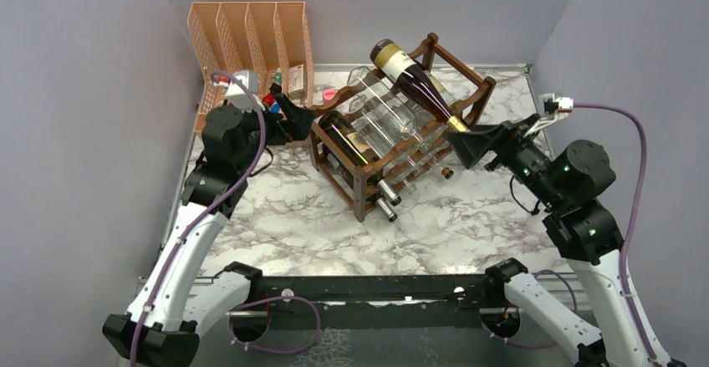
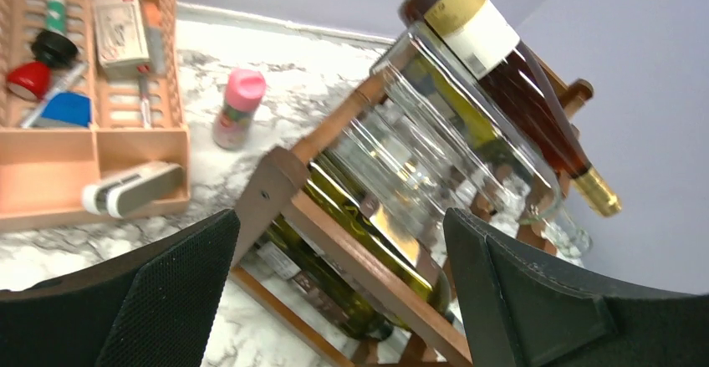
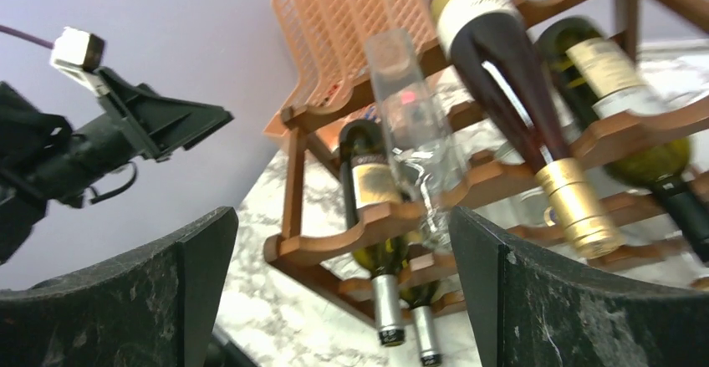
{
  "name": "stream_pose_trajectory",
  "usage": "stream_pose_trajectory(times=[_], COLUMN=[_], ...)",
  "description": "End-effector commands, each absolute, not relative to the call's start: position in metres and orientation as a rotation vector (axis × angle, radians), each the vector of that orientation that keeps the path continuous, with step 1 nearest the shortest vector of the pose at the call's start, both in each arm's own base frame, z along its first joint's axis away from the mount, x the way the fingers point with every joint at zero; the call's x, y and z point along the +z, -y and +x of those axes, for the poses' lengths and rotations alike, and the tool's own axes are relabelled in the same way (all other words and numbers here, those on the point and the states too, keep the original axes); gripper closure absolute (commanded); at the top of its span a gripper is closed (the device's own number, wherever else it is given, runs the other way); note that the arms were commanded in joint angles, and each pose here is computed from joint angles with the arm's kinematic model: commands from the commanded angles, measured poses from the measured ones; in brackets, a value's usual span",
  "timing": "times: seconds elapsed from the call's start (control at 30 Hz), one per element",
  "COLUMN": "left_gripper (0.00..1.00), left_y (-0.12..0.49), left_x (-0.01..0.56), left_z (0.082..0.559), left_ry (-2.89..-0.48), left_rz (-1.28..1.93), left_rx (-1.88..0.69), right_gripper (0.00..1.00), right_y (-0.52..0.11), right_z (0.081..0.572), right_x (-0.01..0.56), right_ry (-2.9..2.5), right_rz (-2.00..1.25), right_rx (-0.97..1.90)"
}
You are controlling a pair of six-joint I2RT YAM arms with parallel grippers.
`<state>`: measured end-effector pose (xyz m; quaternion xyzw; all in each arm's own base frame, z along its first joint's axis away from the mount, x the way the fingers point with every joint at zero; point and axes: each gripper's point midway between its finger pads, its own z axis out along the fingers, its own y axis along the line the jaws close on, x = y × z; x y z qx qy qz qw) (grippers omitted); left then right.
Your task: Take the wine bottle off the wine rack
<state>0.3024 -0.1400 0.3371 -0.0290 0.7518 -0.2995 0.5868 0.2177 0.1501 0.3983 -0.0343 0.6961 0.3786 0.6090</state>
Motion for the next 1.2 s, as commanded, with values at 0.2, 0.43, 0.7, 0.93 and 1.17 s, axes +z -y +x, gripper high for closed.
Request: stream_pose_trajectory(times=[0.2,0.43,0.7,0.93,1.17], left_gripper=[0.01,0.01,0.01,0.07,0.12], left_y=[0.114,0.126,0.165,0.188,0.18], left_x=[0.358,0.35,0.327,0.319,0.299], left_z=[0.334,0.342,0.345,0.334,0.333], left_ry=[-1.798,-1.879,-2.001,-2.029,-2.054], left_rz=[-0.042,-0.016,-0.001,-0.054,-0.141], left_rx=[-0.477,-0.519,-0.725,-0.738,-0.684], right_gripper=[0.0,0.0,0.0,0.0,0.0], right_y=[-0.104,-0.082,-0.109,-0.152,-0.152], right_z=[0.256,0.279,0.292,0.289,0.283], right_x=[0.397,0.373,0.359,0.357,0.354], right_ry=[-1.734,-1.842,-1.914,-2.029,-2.024], right_rz=[0.025,0.164,0.123,-0.145,-0.209], right_rx=[0.482,0.319,0.424,0.583,0.574])
